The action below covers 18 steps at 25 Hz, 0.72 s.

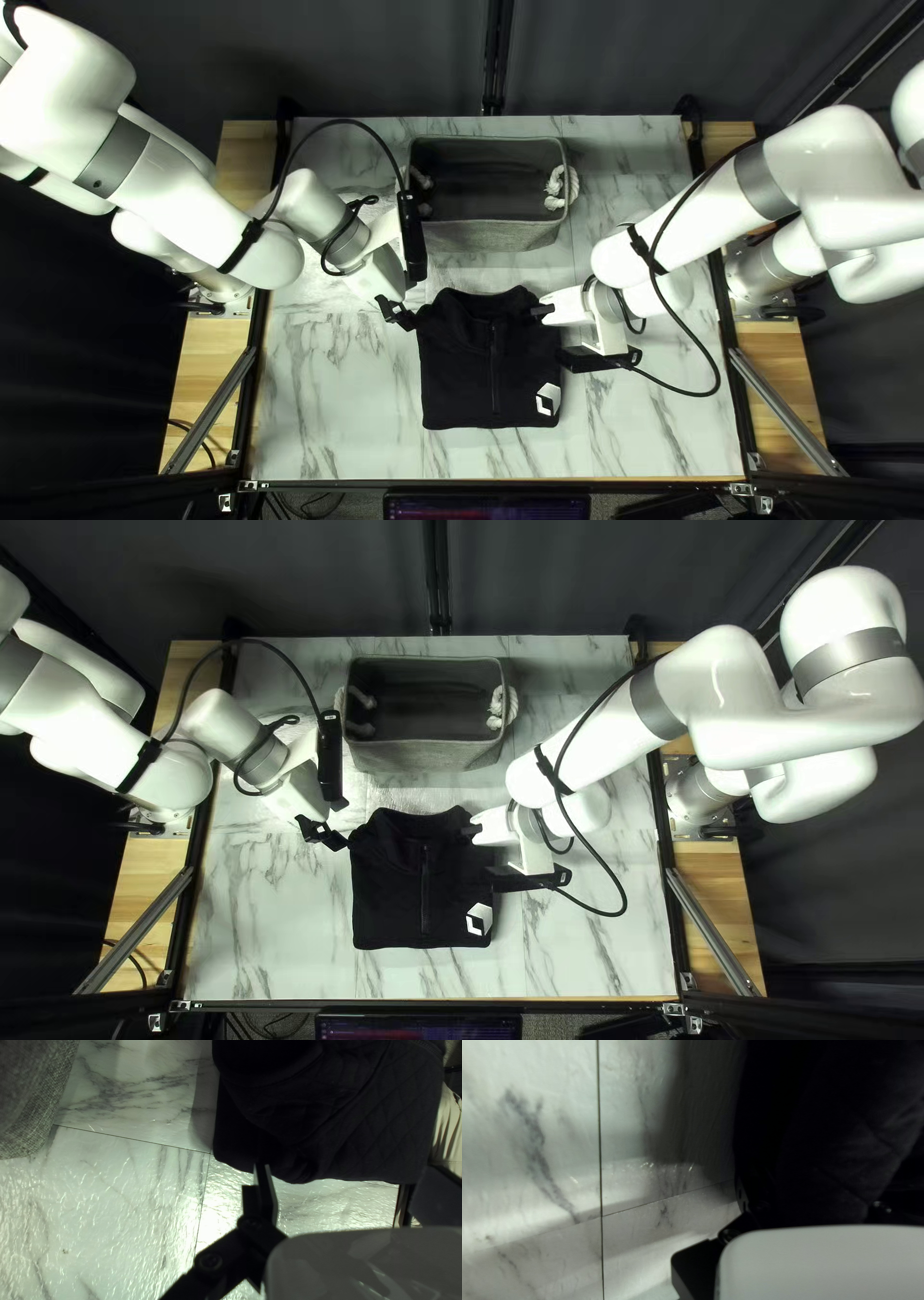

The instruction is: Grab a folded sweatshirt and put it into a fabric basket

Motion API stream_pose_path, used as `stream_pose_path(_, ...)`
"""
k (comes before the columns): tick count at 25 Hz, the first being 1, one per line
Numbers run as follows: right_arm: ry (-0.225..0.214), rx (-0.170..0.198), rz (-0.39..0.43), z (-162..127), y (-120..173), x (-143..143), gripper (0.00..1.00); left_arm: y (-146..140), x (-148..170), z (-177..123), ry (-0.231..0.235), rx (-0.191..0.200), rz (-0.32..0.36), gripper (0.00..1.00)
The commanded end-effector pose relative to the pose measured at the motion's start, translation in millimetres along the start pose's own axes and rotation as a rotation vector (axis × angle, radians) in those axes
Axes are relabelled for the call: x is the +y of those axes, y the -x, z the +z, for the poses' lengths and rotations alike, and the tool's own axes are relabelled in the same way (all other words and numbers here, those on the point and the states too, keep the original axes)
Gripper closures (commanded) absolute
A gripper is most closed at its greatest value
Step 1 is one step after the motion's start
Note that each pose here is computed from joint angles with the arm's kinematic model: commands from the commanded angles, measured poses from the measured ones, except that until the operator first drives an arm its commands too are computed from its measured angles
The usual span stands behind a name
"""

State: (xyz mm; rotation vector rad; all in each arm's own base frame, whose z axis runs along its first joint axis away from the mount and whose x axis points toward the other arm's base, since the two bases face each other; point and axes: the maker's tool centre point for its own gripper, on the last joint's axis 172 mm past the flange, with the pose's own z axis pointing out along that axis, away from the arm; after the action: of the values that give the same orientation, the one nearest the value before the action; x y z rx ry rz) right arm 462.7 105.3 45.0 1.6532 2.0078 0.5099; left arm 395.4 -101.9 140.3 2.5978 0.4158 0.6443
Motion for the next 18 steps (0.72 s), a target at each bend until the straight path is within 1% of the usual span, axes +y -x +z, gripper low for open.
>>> stream_pose_path(1, -0.007, -0.013, -0.001, -1, -3, 6, 1.00, 0, 0, 0, 0.000, 0.000, 0.000, 0.00)
stream_pose_path(8, -0.025, -0.033, 0.005, -2, -13, 19, 1.00, 0, 0, 0, 0.000, 0.000, 0.000, 0.00)
stream_pose_path(18, -0.025, -0.048, 0.011, -8, -10, 9, 1.00, 0, 0, 0, 0.000, 0.000, 0.000, 0.00)
